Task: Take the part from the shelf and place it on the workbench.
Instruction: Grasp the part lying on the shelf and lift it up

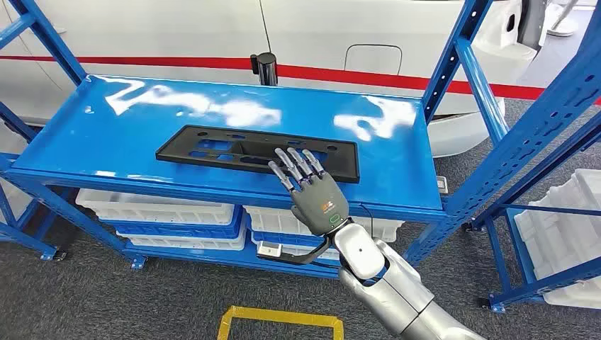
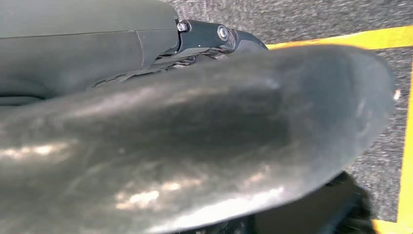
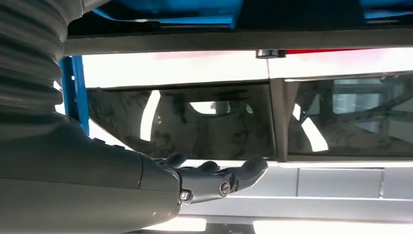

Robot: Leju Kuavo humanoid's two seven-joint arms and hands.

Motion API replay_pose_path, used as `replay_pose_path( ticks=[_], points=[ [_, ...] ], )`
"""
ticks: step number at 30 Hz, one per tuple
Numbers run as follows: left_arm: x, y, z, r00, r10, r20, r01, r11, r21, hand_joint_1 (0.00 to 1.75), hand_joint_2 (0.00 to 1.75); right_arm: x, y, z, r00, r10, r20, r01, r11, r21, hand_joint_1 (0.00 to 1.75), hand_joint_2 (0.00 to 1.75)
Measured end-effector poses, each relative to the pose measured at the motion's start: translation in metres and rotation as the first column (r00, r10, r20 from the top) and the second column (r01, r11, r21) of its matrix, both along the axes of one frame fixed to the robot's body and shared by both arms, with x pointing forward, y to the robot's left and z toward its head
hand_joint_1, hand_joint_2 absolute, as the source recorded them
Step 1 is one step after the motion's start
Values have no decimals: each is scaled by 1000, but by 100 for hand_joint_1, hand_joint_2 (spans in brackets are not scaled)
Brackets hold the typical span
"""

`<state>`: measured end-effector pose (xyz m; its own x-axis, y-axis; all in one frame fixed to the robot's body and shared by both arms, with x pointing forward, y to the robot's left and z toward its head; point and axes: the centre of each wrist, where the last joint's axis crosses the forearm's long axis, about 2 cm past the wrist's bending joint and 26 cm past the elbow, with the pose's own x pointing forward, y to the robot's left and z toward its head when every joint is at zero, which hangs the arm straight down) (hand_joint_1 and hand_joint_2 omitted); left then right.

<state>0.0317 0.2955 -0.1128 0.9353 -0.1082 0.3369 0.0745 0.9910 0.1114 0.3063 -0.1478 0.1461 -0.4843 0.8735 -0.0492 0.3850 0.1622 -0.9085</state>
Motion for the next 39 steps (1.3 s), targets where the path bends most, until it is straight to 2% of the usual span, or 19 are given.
replay_pose_path(
  ticks=[39],
  points=[
    [1, -3, 0, 1000, -10, 6, 10, 1000, -1, 0, 0, 2, -1, -7, 999, -26, -38, 26, 1000, -3, 0, 175]
  ],
)
